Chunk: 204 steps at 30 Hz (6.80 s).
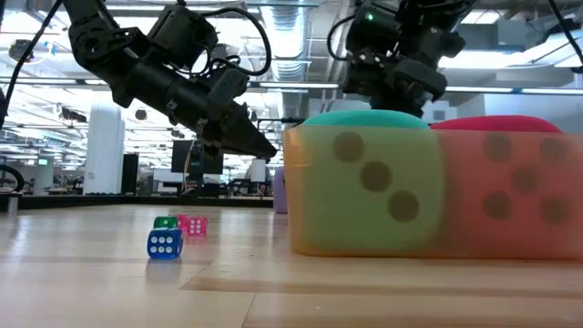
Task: Pick & Place Dice
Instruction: Adjust the pink dice in the orange bin, then put the left small pink dice into the orange bin
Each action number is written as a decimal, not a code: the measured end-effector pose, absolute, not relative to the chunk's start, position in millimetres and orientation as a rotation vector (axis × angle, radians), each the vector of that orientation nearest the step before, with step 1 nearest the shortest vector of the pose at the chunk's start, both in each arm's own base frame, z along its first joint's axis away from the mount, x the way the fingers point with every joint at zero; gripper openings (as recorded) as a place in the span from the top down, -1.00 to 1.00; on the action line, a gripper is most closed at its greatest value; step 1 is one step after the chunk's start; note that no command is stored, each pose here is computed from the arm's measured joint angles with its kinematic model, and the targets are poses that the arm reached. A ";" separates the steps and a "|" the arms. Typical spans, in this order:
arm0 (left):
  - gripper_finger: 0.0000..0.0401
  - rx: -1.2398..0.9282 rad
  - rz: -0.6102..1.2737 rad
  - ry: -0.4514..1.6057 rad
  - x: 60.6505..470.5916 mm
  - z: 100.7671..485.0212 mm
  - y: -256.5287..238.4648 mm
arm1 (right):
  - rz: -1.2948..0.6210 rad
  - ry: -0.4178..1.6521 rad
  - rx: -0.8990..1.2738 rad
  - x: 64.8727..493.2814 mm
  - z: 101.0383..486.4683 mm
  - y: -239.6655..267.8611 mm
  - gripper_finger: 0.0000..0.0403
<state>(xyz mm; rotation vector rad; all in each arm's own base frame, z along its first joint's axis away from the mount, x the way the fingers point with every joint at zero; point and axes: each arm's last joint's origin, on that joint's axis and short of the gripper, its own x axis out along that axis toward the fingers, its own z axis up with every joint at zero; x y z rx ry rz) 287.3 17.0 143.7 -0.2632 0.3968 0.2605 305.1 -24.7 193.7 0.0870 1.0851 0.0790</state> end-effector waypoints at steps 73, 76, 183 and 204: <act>1.00 -0.030 0.376 0.265 285.4 158.5 67.0 | -0.276 0.386 -0.270 161.7 251.4 -40.4 1.00; 1.00 -0.032 0.415 0.216 283.6 163.0 78.5 | -0.317 0.390 -0.263 156.4 249.4 -46.0 1.00; 1.00 0.038 0.535 0.040 275.0 181.2 110.9 | -0.497 0.301 -0.358 146.7 261.6 -70.7 1.00; 1.00 0.037 0.334 0.093 257.9 224.5 61.0 | -0.496 0.301 -0.359 146.7 261.7 -70.6 1.00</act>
